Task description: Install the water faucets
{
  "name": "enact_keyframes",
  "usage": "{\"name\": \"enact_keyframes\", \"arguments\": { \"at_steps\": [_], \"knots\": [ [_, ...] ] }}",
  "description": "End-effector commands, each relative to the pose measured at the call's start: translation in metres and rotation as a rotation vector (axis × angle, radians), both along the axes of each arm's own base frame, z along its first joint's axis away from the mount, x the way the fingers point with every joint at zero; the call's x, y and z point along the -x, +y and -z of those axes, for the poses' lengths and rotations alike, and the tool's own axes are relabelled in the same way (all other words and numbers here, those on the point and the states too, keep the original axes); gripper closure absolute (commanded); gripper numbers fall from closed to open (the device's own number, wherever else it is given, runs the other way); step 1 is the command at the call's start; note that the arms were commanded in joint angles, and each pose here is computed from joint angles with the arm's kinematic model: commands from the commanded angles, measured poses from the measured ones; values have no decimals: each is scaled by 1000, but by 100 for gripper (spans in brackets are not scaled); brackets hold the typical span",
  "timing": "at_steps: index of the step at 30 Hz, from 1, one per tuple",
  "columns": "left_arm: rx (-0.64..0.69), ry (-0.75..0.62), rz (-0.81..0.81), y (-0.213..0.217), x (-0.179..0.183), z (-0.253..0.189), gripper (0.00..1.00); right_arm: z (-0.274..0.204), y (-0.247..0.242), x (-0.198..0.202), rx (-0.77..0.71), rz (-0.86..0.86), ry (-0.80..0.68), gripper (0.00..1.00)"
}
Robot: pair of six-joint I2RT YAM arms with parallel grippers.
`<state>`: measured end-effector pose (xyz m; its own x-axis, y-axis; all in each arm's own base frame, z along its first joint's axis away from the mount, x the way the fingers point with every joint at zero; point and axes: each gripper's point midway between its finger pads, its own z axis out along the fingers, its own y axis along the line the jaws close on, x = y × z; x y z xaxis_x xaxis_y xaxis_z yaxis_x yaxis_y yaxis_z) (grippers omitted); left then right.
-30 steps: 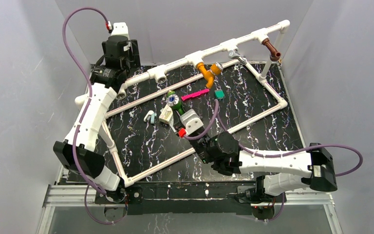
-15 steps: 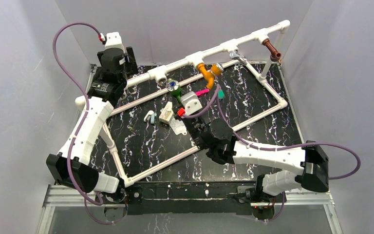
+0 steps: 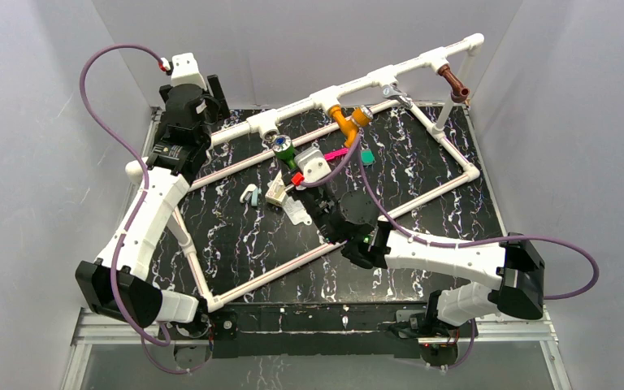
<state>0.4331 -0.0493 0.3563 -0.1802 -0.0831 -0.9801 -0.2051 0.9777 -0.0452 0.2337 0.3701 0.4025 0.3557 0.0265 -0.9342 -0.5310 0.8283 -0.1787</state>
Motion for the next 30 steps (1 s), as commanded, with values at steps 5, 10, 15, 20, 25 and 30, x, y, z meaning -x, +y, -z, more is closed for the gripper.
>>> {"name": "enact_keyframes", "arguments": {
  "at_steps": [5,10,15,20,25,30],
  "knots": [
    [-90,297,30,-1,14,118,31,-28,4,-8,-101,-7,-5,99],
    [-110,293,75,-3,12,127,31,-31,6,-8,-108,-18,7,99],
    [-63,279,103,-5,9,121,32,-41,7,-8,-111,-16,2,99],
    [6,286,84,8,4,140,33,-36,4,-11,-103,10,0,99],
    [48,300,87,13,1,147,35,-26,11,-13,-94,10,5,99],
    [64,316,102,10,1,154,36,-19,8,-15,-110,30,0,99]
  ]
}}
